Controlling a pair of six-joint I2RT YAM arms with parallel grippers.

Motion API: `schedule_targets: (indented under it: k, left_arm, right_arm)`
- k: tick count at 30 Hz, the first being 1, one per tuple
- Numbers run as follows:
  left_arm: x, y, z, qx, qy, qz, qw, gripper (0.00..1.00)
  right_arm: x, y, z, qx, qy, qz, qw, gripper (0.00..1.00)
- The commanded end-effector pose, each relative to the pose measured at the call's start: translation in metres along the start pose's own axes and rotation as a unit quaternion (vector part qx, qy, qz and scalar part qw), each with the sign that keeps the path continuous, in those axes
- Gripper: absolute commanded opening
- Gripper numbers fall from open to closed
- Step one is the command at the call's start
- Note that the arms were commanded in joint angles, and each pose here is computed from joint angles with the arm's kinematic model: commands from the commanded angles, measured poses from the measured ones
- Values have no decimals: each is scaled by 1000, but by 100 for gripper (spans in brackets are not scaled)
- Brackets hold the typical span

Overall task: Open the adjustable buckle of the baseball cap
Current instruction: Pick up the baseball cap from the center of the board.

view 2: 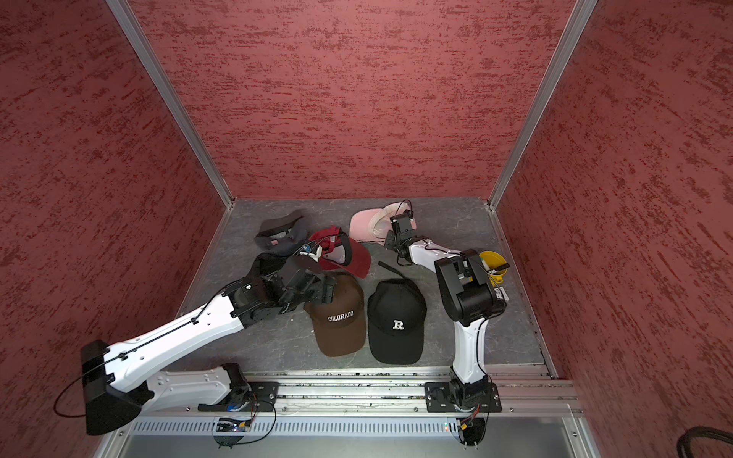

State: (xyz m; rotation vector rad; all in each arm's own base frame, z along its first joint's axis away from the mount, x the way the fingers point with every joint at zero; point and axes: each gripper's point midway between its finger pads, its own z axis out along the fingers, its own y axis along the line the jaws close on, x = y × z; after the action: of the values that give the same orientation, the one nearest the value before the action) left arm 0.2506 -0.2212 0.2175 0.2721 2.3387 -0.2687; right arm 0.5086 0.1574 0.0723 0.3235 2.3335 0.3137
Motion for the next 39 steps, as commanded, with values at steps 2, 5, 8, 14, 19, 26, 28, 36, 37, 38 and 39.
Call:
schedule_targets:
  k: [2,5,8,14,19,26,28,36,37,38,39]
  left_arm:
    - [-20,-10,-5,22,-27,16,999,92]
    - [-29,-14,-8,29,-38,23,999,92]
    - [-39,-18,-11,34,-51,32,998,92]
    - [-60,-30,-15,47,-75,48,995,92]
    - [-78,-44,-18,62,-94,67,991,92]
    - [-113,-66,-24,83,-130,103,983,92]
    - [-124,-74,-26,91,-141,115,979,92]
    - [-157,-93,-37,105,-171,159,967,92]
    - [-160,-95,-38,108,-174,164,965,92]
    - [-164,-97,-40,111,-180,167,963,92]
    - [-168,-100,-42,114,-185,172,961,92]
  right_arm:
    - [-35,8,-20,-4,-61,3,998,7]
    - [-48,14,-30,-16,-84,0,996,2]
    - [-61,23,-41,-33,-106,-12,994,0]
    - [-86,37,-65,-49,-135,-39,989,0]
    - [-102,50,-90,-70,-152,-88,982,0]
    - [-132,56,-142,-78,-196,-131,969,0]
    - [-139,56,-159,-82,-209,-140,964,0]
    - [-157,61,-229,-108,-229,-210,944,0]
    - [-157,62,-236,-112,-229,-220,941,0]
    - [-157,62,-243,-114,-228,-228,940,0]
    - [-158,64,-257,-120,-234,-235,936,0]
